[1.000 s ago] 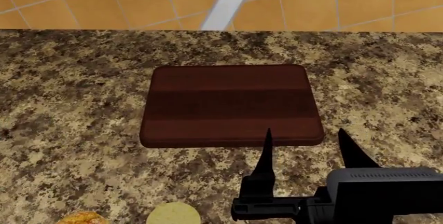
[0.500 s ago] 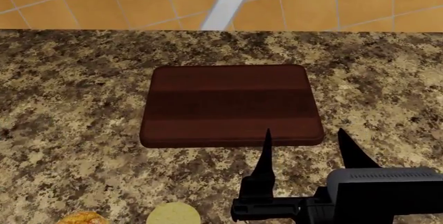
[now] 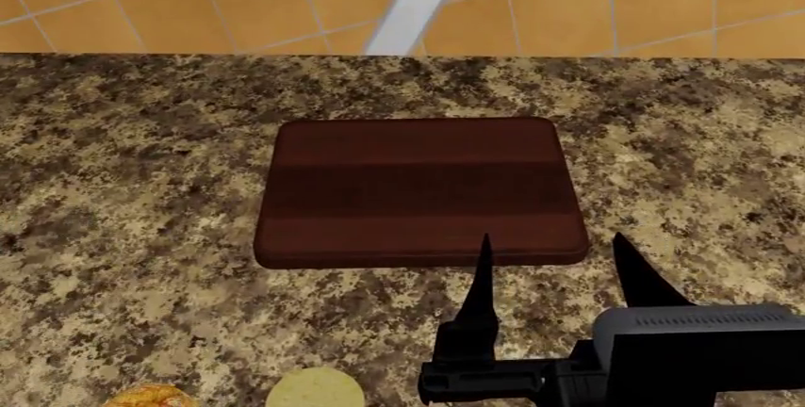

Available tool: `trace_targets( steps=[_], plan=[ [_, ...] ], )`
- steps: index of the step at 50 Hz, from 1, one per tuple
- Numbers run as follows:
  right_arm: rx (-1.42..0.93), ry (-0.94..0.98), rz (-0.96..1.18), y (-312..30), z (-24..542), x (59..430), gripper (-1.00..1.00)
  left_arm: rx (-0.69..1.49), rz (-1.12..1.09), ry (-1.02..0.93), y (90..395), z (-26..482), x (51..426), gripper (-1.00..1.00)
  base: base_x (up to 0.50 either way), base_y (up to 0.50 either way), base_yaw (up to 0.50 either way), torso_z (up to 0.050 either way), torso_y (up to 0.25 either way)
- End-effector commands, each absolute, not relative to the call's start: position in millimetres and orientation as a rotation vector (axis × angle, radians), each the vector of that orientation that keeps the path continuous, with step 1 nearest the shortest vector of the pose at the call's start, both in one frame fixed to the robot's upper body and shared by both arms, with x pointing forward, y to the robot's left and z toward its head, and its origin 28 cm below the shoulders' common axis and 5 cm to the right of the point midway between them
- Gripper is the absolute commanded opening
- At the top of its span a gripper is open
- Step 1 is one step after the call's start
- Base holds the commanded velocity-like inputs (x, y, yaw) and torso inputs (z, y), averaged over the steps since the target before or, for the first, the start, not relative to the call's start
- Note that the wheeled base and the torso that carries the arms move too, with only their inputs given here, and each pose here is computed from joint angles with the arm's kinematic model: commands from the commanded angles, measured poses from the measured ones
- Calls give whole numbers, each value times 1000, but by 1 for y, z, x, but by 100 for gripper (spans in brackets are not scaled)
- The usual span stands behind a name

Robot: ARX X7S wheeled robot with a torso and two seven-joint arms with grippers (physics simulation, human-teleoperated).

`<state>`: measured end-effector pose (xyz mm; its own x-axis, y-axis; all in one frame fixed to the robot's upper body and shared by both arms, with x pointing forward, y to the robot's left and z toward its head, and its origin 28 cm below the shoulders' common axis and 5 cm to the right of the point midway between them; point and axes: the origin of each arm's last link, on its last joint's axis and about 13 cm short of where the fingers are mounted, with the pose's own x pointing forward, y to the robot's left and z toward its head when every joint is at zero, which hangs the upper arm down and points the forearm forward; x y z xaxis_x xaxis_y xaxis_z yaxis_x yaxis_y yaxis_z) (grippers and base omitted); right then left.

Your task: Place the bread and cheese on the cutting board.

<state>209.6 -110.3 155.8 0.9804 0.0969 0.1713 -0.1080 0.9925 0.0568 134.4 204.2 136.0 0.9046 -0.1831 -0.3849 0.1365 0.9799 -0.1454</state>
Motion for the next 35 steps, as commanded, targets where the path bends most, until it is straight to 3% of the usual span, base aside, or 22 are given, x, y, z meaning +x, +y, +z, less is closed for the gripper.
trace_targets(
  steps=[1,9,10,24,35],
  plan=[
    [64,-169,104,-110,156,210,100,-121,-168,423,202,131,140,100,0,0,0,0,0],
    [64,-169,106,-110,156,210,100,-116,-154,432,203,124,143,100,0,0,0,0,0],
    [64,-169,106,-110,156,210,100,-107,-142,425,203,124,144,-100,0,0,0,0,0],
    [62,-167,110,-109,156,210,100,-68,-38,334,206,129,144,-100,0,0,0,0,0],
    [67,-169,109,-109,156,210,100,-109,-34,209,213,180,169,-100,0,0,0,0,0]
  ],
)
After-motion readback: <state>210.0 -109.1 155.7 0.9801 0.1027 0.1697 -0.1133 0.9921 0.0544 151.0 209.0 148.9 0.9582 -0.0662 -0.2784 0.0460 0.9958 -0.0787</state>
